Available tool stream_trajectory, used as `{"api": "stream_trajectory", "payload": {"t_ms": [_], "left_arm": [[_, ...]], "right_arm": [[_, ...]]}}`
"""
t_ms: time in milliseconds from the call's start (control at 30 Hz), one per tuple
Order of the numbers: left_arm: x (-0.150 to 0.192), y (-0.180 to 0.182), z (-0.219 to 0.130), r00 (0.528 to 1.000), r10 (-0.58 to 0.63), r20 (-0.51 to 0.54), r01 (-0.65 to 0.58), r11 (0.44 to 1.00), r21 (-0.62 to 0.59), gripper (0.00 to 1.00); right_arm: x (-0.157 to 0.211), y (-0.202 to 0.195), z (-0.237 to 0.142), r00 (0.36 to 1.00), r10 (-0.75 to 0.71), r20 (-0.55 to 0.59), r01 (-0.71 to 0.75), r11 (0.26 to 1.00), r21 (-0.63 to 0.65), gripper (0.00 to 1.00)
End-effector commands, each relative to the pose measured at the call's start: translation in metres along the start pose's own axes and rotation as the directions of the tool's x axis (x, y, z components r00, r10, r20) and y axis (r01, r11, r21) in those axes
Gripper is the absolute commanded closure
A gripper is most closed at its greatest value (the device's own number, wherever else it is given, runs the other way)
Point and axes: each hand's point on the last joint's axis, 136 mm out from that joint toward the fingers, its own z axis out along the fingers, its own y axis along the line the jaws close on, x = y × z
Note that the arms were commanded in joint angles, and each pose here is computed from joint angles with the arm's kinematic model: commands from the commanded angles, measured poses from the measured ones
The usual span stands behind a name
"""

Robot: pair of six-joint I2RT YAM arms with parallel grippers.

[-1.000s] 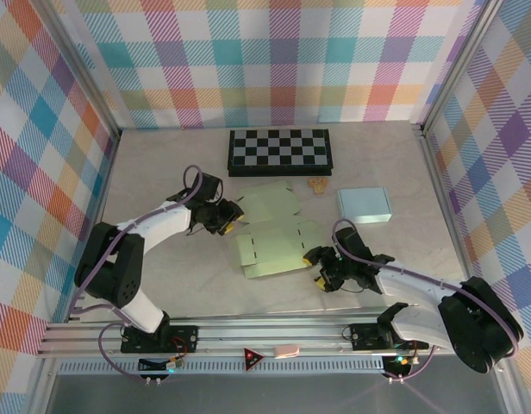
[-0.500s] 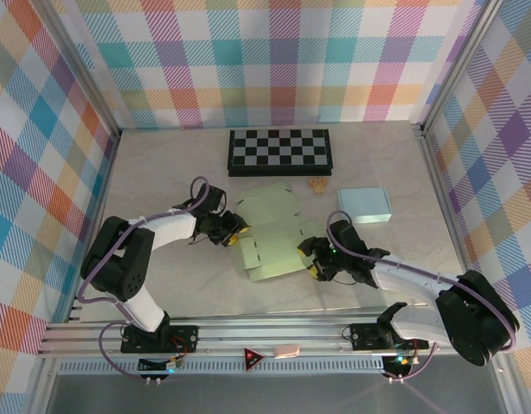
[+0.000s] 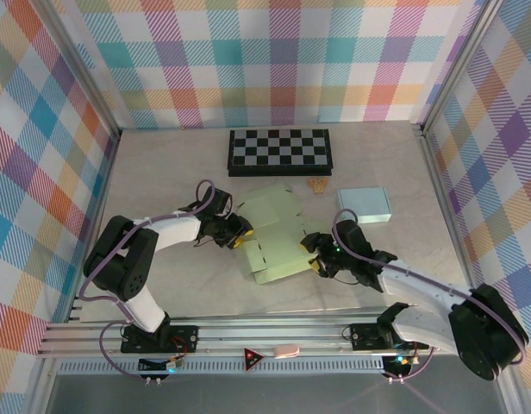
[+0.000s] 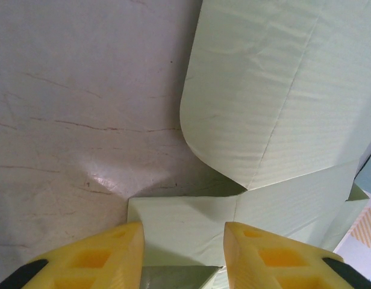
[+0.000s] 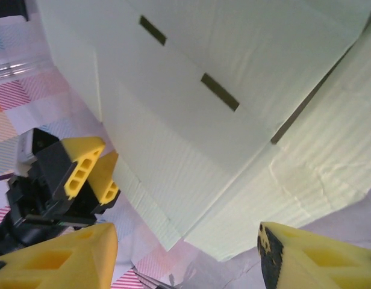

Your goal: Fold the paper box

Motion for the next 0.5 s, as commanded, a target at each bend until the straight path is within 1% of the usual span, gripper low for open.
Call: {"api": "stream_trajectory", "payload": {"t_ms": [0, 133, 267, 467], "left_arm": [[0.002, -0.005, 0.003, 1.0, -0.003, -0.009, 0.003, 1.0, 0.001, 0.61], [0.003, -0.007, 0.005, 1.0, 0.001, -0.013, -0.001, 1.0, 0.001, 0.61], [0.004, -0.008, 0.006, 1.0, 0.007, -0.015, -0.007, 1.0, 0.0, 0.61], [0.004, -0.009, 0.006, 1.0, 0.01, -0.018, -0.01, 1.0, -0.001, 0.61]], "right_arm": [[0.002, -0.021, -0.004, 1.0, 0.013, 0.002, -0.014, 0.999, 0.046, 0.37], [0.001, -0.023, 0.001, 0.999, 0.04, 0.004, -0.04, 0.999, 0.009, 0.36], [0.003, -0.024, 0.007, 0.999, 0.03, -0.016, -0.029, 0.999, 0.028, 0.36], [0.0, -0.031, 0.013, 0.999, 0.04, -0.005, -0.04, 0.999, 0.037, 0.36]]}}
